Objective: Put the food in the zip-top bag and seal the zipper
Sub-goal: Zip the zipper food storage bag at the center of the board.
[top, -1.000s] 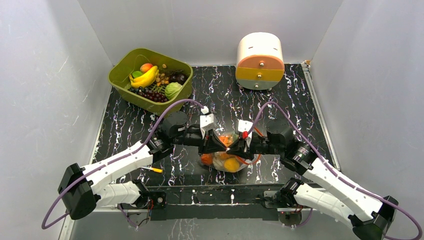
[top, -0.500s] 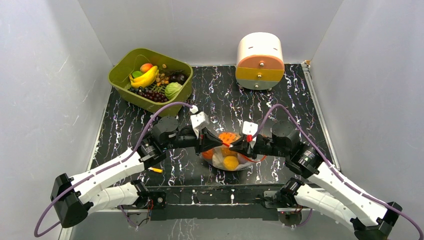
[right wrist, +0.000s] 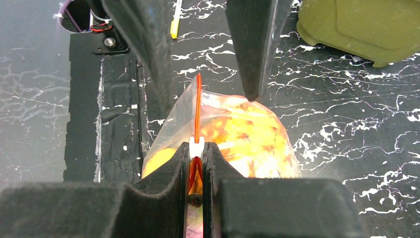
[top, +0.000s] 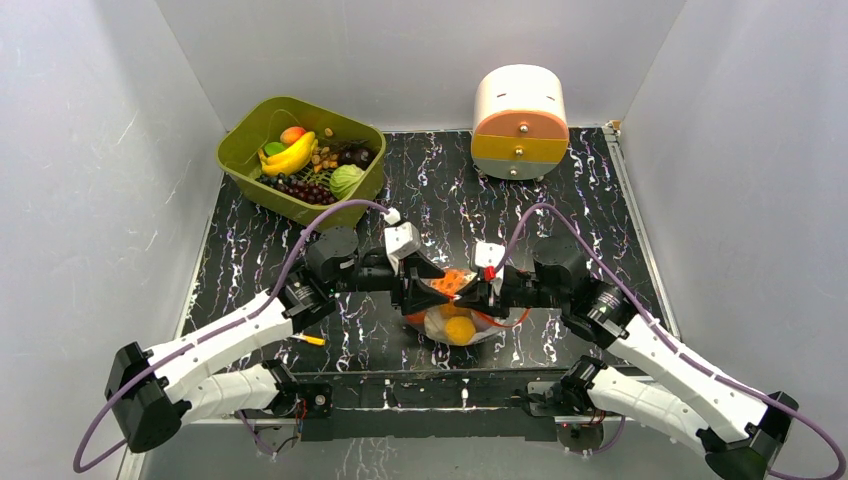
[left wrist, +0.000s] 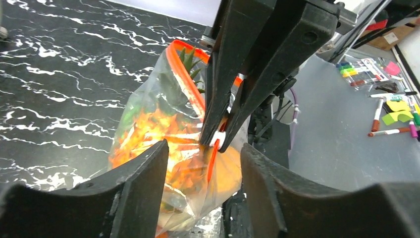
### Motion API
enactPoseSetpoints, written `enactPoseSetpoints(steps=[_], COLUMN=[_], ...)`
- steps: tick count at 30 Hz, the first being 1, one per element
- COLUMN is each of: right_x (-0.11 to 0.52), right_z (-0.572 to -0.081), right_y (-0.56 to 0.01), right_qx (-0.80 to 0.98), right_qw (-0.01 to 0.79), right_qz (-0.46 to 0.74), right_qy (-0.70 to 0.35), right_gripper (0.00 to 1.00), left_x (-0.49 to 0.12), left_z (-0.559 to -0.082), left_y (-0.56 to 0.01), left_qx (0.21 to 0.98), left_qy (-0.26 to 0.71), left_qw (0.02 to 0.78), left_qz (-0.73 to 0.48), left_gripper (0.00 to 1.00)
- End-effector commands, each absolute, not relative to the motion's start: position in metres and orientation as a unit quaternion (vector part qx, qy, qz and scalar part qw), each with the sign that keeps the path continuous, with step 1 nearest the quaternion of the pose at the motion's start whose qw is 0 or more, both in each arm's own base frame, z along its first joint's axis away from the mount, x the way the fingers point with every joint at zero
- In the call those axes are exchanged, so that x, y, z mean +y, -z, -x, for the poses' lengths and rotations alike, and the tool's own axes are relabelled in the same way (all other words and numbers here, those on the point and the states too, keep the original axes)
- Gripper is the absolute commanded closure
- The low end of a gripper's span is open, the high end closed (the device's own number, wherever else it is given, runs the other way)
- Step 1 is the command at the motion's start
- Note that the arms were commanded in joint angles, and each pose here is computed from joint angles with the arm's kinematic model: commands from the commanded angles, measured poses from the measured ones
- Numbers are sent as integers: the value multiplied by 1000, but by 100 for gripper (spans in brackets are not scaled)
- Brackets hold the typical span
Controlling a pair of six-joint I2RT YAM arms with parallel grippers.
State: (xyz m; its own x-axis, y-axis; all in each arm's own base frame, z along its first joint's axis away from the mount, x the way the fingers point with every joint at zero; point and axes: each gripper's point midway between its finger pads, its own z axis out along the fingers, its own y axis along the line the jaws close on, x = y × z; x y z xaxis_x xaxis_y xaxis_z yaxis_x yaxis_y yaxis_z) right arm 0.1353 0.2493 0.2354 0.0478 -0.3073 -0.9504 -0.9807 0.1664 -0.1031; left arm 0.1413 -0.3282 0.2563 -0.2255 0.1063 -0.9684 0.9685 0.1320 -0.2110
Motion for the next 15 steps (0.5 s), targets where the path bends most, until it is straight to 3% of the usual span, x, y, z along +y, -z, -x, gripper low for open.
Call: enactPoseSetpoints(steps=[1, 6, 9, 12, 14, 15], right_x=[259, 262, 262, 262, 261, 260], right_z=[-135, -134, -132, -129, -127, -127], right_y=[-280, -285, -284, -283, -279, -275], right_qx=[544, 535, 533, 530, 532, 536], right_qw=[519, 518, 514, 510, 501, 497], right_qz=[548, 554, 558, 563, 568, 569], right_qy=[-368, -373, -373, -377, -379, -377], right_gripper=[100, 100, 100, 100, 100, 100], left_x=[-332, -332, -332, -333, -335, -337], left_z=[-132, -127, -124, -125, -130, -131], left_y=[-266, -250, -246, -245, -247, -250], left_qx=[580, 580, 577, 573, 580, 582], left_qy=[497, 487, 483, 480, 475, 476], left_qw=[427, 392, 380, 376, 379, 382], left_qz=[-484, -523, -538, -548, -542, -537], left_gripper=[44, 43, 47, 69, 100, 100])
